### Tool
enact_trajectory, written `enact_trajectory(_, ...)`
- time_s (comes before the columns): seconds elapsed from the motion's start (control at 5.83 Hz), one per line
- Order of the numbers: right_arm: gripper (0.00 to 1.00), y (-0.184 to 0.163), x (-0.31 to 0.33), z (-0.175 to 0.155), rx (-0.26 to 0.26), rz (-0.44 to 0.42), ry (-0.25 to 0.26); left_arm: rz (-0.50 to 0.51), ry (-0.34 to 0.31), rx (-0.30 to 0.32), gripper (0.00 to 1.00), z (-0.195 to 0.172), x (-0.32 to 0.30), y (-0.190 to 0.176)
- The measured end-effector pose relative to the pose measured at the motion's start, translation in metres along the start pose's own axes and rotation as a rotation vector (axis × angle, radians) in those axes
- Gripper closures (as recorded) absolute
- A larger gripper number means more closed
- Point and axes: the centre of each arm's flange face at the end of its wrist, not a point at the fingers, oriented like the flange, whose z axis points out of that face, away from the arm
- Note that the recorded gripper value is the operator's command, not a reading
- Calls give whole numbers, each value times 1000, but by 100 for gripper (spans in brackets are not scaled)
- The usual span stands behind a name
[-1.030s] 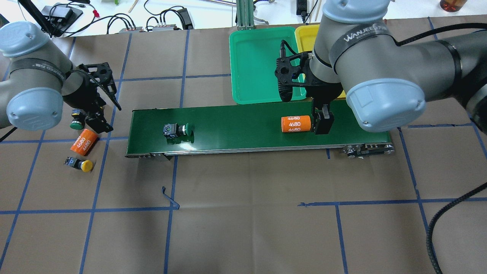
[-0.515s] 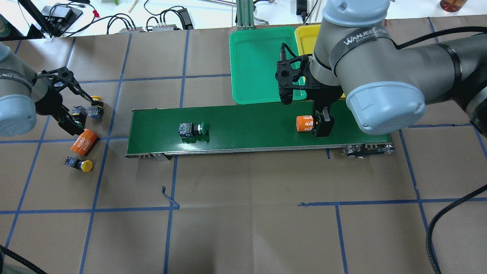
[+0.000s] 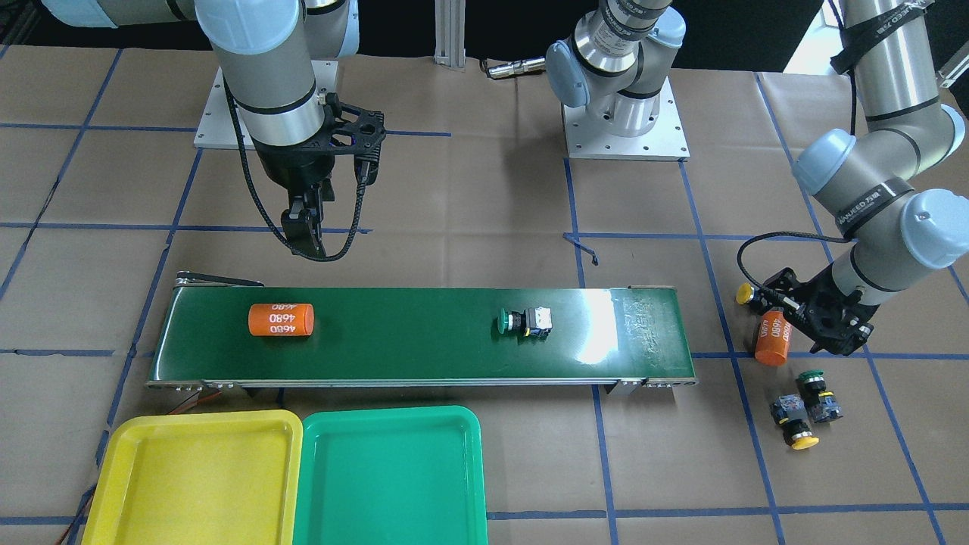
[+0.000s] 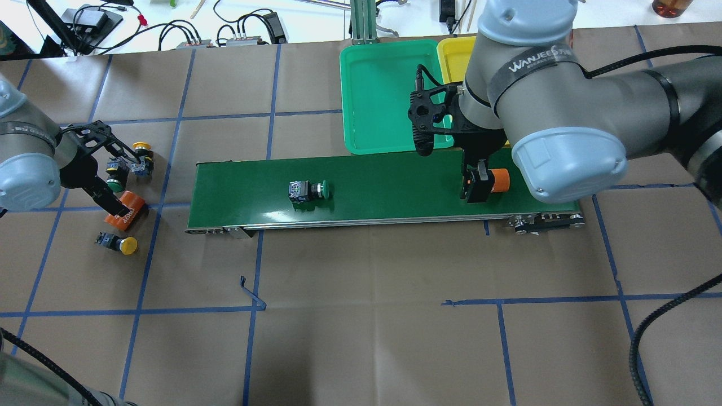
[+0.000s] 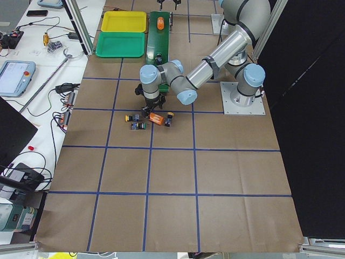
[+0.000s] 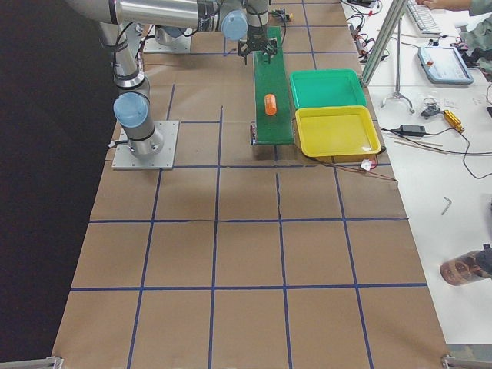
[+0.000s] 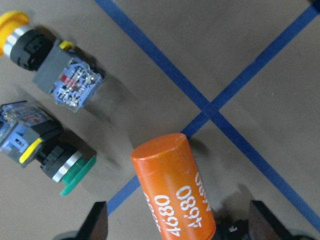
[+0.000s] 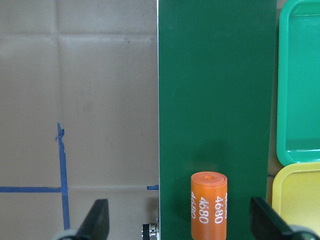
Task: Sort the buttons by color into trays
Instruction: 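Grasp the green button on the belt with right gripper while left grasps orange cylinder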
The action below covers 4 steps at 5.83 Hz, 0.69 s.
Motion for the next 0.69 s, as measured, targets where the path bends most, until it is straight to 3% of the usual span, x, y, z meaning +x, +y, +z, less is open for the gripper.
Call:
enact_trajectory(0.17,0,-4,7,6,7,0,12,-5,24,-6,63,18,-4,1)
enact_trajectory(0.34,0,-13,15,16,13,12,22,-3,30,-7,99,26,-6,2)
enact_trajectory(0.69,0,-83,32,49,37,40,54,-2,25,-6,100,23,-8,2)
